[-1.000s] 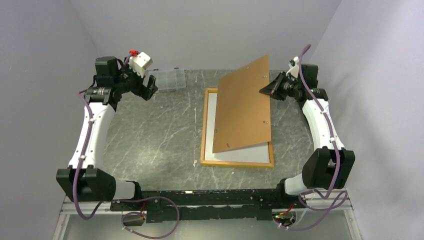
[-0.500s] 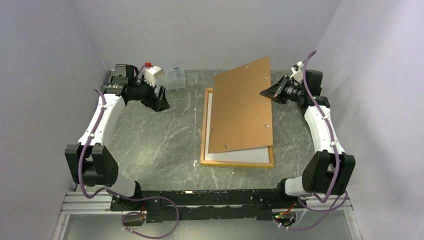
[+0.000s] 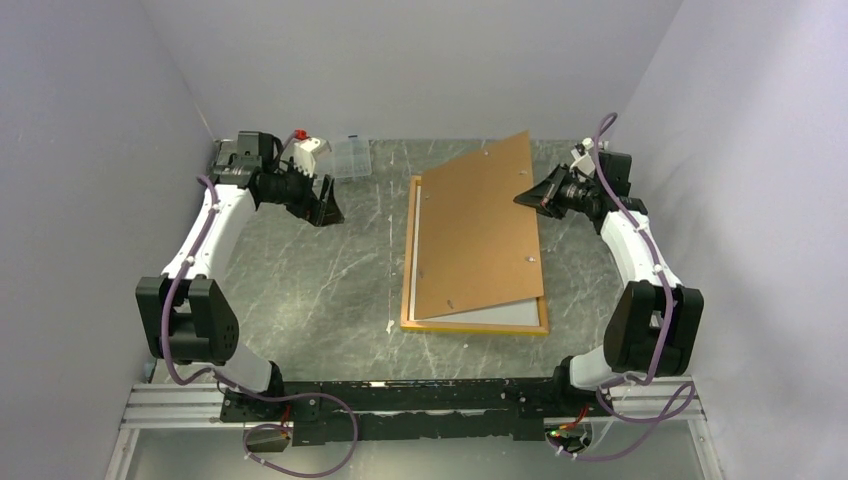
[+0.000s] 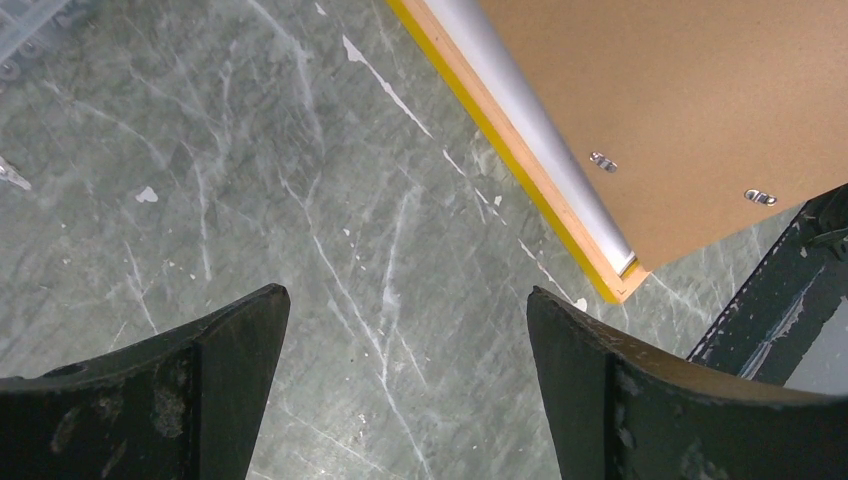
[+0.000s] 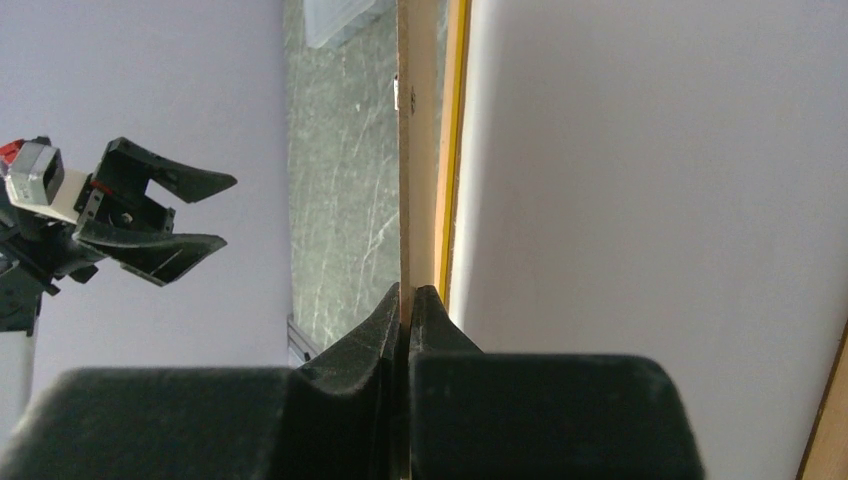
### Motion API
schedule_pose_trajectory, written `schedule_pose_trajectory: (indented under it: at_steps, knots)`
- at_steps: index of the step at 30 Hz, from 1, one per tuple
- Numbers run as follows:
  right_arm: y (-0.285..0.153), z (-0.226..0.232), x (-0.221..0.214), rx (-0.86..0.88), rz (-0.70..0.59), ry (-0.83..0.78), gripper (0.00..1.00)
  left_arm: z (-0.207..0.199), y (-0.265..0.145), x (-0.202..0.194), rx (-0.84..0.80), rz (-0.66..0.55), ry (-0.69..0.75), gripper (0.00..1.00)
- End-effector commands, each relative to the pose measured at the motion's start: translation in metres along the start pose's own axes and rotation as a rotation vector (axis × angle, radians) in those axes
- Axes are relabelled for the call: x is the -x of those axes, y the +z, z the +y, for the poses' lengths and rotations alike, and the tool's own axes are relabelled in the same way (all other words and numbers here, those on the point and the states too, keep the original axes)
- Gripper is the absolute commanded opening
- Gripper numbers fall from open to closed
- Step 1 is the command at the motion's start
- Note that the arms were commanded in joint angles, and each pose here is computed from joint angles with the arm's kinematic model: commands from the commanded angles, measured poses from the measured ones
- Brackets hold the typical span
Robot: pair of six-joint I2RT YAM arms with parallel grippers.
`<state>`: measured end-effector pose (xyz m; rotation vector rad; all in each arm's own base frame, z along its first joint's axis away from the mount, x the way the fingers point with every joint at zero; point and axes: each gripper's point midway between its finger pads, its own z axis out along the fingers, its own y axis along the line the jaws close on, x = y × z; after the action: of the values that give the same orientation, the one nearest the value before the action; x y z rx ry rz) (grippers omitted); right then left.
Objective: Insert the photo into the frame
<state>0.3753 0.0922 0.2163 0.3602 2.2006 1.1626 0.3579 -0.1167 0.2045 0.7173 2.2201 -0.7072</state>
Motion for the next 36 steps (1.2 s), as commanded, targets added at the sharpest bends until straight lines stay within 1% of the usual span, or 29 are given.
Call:
schedule_pose_trajectory:
  at_steps: [1,14,21,36]
  knots:
    - [0.001,0.016,0.008,0.095,-0.007,-0.044,0.00,0.001,-0.001,0.005,0.012,-0.010,0.026,0.94]
    - [0.014,-0.004,0.007,0.066,0.004,-0.004,0.00,0.003,0.002,-0.006,0.020,0.004,0.020,0.94]
    - [0.019,-0.009,0.007,0.062,0.011,0.011,0.00,0.003,0.004,-0.013,0.011,0.035,0.012,0.94]
    - [0.025,-0.014,0.012,0.058,0.015,0.008,0.00,-0.005,0.005,-0.011,-0.028,0.012,0.008,0.94]
